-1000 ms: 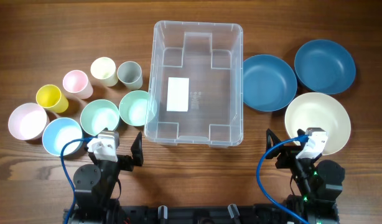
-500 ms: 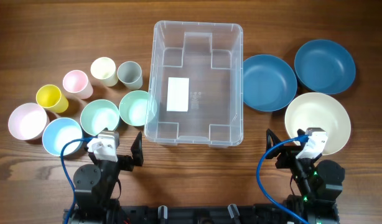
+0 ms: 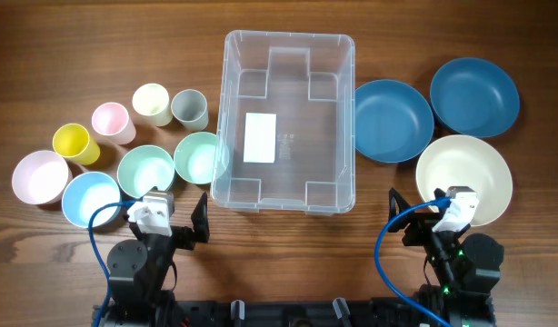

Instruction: Pack container

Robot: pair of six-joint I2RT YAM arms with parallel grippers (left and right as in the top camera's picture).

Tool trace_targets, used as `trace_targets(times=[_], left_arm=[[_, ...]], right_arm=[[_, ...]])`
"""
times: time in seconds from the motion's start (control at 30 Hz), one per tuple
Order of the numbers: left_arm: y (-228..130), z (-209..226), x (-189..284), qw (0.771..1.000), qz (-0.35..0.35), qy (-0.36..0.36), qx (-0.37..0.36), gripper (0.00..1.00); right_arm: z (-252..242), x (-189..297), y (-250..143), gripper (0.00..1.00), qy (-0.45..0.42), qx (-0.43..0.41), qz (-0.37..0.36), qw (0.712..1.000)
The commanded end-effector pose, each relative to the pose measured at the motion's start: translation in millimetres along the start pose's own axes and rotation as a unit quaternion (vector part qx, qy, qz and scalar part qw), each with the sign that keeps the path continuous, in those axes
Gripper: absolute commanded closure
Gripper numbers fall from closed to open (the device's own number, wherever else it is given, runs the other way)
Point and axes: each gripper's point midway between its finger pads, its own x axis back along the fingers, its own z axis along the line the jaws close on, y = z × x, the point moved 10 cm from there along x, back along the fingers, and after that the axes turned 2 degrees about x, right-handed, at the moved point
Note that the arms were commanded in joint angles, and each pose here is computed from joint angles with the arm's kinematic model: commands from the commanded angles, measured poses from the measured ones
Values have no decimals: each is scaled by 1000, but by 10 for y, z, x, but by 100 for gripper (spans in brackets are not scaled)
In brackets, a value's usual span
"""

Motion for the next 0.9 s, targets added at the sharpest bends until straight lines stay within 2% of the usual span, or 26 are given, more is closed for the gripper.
trace_targets(times=[0.0, 0.87], left_arm=[[-9, 0, -4, 1000, 0, -4, -8, 0], [27, 7, -3, 1000, -13, 2, -13, 0]], right_arm=[[21, 9, 18, 0, 10, -2, -7, 1000], [20, 9, 15, 0, 9, 1, -6, 1000]])
